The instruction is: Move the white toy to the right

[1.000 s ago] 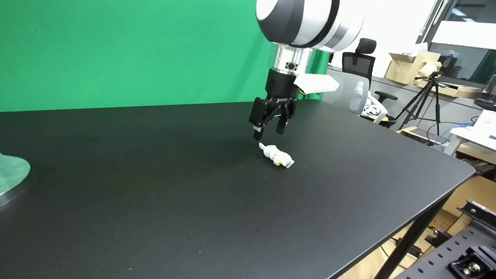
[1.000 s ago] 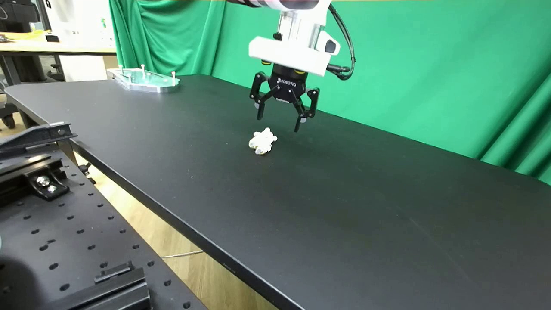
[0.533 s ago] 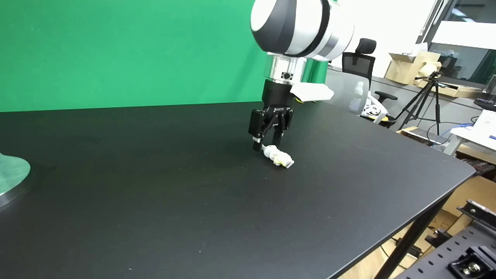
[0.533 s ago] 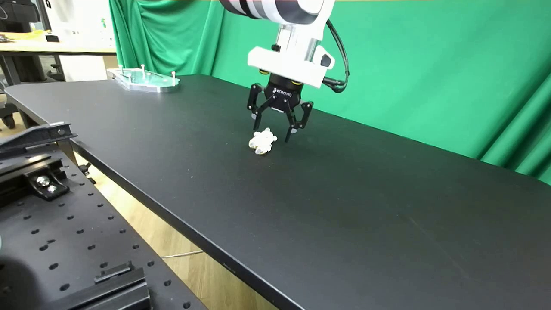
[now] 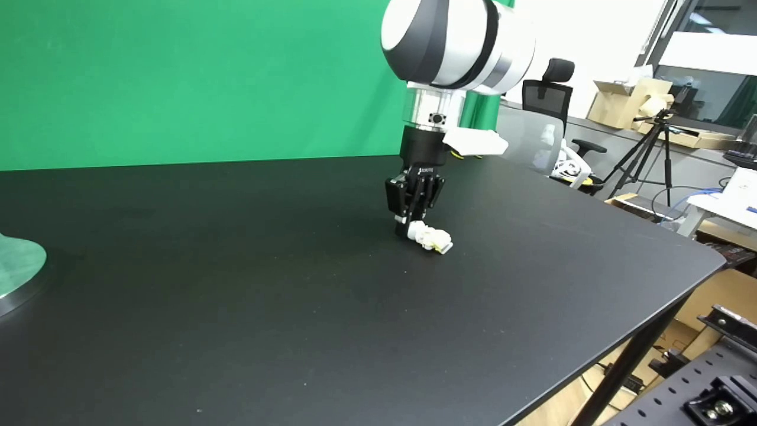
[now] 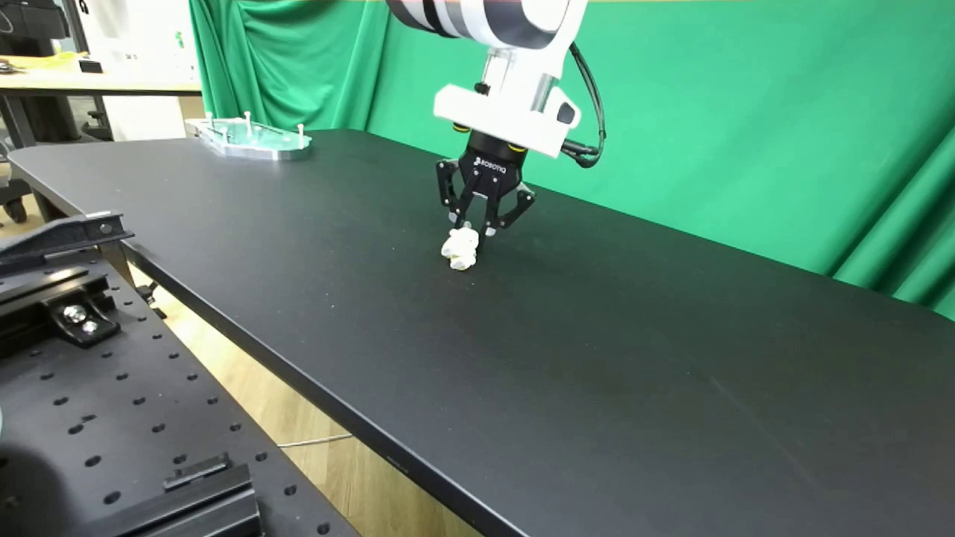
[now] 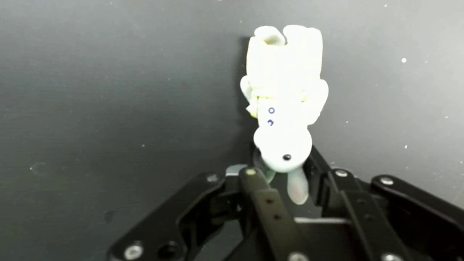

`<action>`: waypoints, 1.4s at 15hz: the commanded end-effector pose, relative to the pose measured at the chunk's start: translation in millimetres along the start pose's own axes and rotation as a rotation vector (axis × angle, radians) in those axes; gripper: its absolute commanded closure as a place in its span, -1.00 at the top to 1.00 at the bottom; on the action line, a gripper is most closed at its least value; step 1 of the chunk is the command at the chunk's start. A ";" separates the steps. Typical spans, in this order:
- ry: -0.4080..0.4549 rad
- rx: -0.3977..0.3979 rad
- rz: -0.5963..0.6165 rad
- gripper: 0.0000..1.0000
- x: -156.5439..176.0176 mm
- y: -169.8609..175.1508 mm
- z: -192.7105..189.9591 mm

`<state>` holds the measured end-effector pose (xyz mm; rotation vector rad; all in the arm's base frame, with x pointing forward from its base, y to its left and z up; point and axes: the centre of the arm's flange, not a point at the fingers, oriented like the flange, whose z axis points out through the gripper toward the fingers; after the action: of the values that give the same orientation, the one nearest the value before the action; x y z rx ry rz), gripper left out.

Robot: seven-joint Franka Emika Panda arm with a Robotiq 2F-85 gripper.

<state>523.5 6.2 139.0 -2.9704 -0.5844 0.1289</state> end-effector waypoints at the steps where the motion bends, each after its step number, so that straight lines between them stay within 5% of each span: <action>1: -0.009 0.020 -0.007 -0.83 4.3 3.9 -3.5; 12: 0.014 -0.012 -0.008 -0.83 15.4 13.0 -35.3; 21: 0.000 0.034 0.032 -0.83 46.2 70.9 -77.7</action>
<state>576.0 -27.9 196.8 -2.9730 -0.5633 0.1099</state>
